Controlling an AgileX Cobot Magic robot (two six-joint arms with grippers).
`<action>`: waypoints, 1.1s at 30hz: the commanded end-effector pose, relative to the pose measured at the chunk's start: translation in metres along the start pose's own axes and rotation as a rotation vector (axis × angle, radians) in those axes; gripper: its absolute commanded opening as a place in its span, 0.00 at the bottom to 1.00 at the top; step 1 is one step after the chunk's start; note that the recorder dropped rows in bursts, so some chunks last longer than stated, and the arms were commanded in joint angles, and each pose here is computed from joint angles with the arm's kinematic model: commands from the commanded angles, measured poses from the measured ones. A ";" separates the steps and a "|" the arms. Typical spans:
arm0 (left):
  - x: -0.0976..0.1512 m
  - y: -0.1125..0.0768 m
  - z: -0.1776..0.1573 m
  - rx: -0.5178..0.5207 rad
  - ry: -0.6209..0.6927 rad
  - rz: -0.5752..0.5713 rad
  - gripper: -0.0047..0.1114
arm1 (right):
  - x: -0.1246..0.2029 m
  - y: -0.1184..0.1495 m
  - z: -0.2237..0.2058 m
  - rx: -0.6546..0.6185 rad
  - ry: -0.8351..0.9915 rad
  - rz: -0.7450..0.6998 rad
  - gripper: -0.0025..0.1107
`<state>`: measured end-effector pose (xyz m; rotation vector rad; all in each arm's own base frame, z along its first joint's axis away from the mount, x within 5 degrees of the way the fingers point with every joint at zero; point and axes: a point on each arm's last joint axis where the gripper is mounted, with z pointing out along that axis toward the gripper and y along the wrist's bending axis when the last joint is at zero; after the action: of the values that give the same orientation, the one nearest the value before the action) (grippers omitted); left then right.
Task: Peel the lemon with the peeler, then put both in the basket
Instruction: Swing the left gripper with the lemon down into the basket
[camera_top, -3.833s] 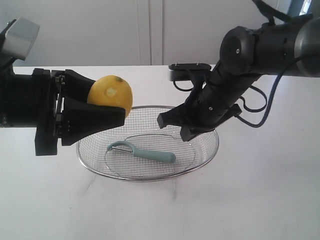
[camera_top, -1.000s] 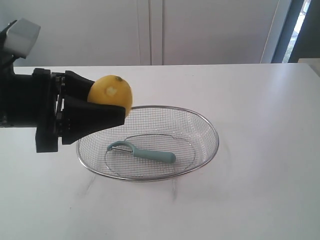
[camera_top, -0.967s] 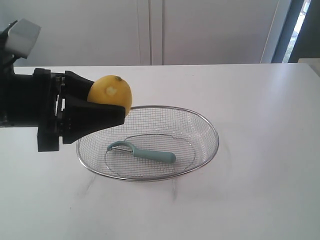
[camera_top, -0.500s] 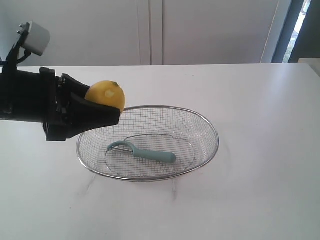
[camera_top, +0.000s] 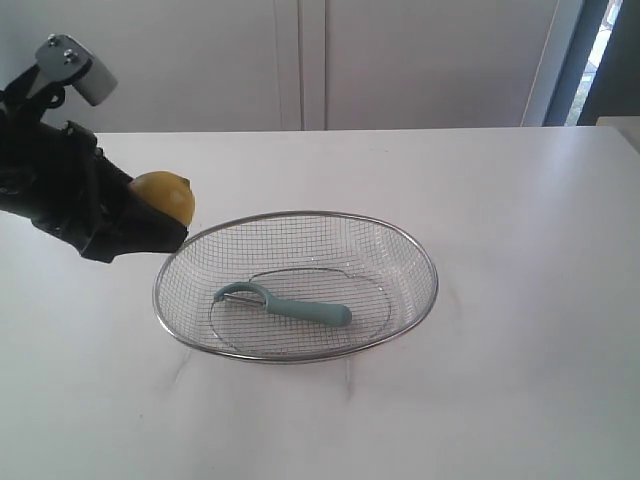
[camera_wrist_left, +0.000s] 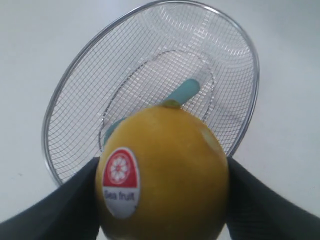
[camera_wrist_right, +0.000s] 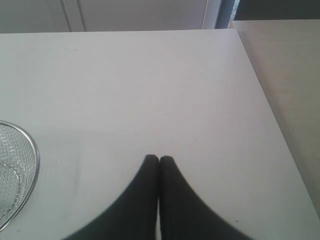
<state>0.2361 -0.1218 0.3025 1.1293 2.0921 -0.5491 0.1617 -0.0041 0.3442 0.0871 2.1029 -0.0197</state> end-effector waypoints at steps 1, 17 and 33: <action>-0.011 -0.008 -0.003 -0.064 0.093 0.039 0.04 | 0.000 -0.001 -0.001 0.007 -0.010 -0.005 0.02; -0.037 -0.021 0.030 -0.272 0.364 0.157 0.04 | 0.000 -0.001 -0.001 0.007 -0.012 -0.006 0.02; -0.034 -0.015 0.103 -0.213 0.455 0.164 0.04 | 0.000 -0.001 -0.001 0.006 -0.012 -0.004 0.02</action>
<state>0.2727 -0.2091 0.2619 1.3866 2.3370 0.0303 0.1617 -0.0041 0.3442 0.0871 2.1029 -0.0197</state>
